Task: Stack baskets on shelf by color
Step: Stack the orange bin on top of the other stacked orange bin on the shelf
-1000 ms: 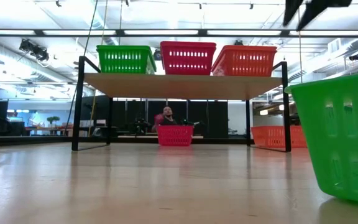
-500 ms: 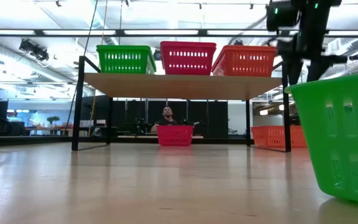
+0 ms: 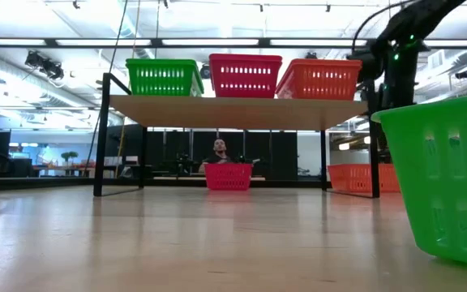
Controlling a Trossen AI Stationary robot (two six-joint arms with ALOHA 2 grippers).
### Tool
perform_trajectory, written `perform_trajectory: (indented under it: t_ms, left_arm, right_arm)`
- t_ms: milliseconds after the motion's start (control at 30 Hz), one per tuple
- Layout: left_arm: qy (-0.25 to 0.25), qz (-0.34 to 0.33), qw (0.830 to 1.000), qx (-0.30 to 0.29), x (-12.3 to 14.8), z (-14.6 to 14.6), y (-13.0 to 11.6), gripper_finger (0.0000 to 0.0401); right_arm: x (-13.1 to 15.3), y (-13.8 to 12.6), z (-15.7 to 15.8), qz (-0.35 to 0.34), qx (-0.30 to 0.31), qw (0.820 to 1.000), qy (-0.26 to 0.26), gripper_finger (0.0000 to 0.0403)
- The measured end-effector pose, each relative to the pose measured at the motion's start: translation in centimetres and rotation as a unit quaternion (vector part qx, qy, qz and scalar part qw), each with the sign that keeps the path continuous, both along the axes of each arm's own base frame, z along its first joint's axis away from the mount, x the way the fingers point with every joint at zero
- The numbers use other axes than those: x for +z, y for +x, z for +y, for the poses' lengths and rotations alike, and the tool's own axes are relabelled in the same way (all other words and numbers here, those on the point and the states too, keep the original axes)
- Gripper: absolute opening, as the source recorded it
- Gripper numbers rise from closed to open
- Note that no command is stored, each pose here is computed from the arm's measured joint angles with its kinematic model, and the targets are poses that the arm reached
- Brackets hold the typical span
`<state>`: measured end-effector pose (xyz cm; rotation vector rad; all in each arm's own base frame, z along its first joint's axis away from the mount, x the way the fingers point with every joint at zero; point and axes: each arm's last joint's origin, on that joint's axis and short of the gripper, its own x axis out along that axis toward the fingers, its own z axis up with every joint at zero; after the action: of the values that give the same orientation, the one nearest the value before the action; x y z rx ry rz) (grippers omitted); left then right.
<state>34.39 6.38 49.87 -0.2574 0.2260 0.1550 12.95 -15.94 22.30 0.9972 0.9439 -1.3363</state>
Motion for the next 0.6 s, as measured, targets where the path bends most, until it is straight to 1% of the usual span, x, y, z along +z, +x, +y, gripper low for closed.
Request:
perform_trajectory:
  t_ms: [167, 300, 400, 500, 600]
  left_arm:
    - [-0.018, -0.033, 0.999, 0.019, 0.6, 1.3, -0.1, 0.0084]
    - [-0.018, -0.049, 0.998, 0.016, 0.9, 1.2, -0.1, 0.008]
    - [-0.022, -0.036, 0.999, 0.014, 0.6, 1.2, -0.1, 0.0078]
    - [-0.031, -0.021, 0.999, -0.006, 0.3, 1.1, -0.2, 0.008]
    - [-0.052, -0.006, 0.998, -0.033, 0.1, 0.9, -0.4, 0.0082]
  right_arm:
    - [-1.7, 0.1, -0.5, 0.016, 0.003, 1.0, 0.025, 0.0204]
    - [-2.2, 0.8, -1.2, 0.007, 0.014, 1.0, 0.014, 0.0204]
    - [-2.6, 1.3, -1.7, -0.01, 0.016, 1.0, 0.01, 0.0204]
    - [-3.5, 1.7, -2.2, -0.022, -0.01, 0.999, 0.023, 0.0202]
    - [-4.8, 2.1, -2.7, -0.017, -0.016, 0.999, 0.047, 0.0192]
